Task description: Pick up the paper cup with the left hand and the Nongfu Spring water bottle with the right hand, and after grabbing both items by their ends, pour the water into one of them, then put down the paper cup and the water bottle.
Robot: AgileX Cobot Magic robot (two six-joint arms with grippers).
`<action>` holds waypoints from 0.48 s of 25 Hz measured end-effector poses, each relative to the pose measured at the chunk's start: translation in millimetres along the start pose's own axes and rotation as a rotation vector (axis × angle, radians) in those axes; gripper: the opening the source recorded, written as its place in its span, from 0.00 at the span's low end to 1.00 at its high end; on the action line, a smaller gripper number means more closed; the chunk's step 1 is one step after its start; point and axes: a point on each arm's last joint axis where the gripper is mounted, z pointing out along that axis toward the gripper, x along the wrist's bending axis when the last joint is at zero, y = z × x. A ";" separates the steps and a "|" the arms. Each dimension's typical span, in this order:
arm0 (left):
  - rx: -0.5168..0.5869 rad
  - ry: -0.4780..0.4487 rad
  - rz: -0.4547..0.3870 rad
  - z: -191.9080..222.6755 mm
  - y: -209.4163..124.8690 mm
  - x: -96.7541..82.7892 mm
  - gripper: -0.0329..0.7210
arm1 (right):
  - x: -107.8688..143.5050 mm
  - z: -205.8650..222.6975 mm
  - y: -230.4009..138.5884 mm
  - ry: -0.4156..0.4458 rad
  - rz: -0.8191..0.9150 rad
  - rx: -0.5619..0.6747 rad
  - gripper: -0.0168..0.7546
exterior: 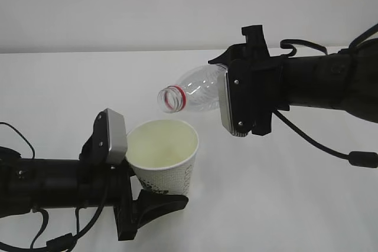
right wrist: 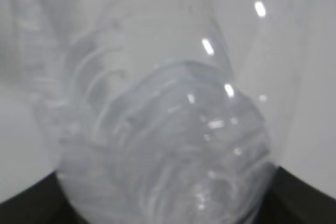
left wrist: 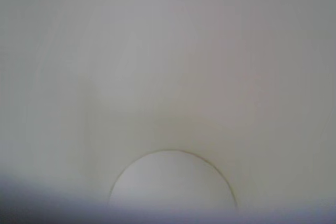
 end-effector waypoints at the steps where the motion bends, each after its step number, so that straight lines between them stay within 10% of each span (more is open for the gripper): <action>1: -0.007 -0.003 0.001 0.0 0.6 -0.3 0.75 | 0.0 0.0 0.0 0.000 -0.005 0.000 0.68; 12: -0.030 -0.011 0.002 0.0 2.7 -1.0 0.74 | -1.8 0.0 2.0 -0.020 -0.056 -0.021 0.68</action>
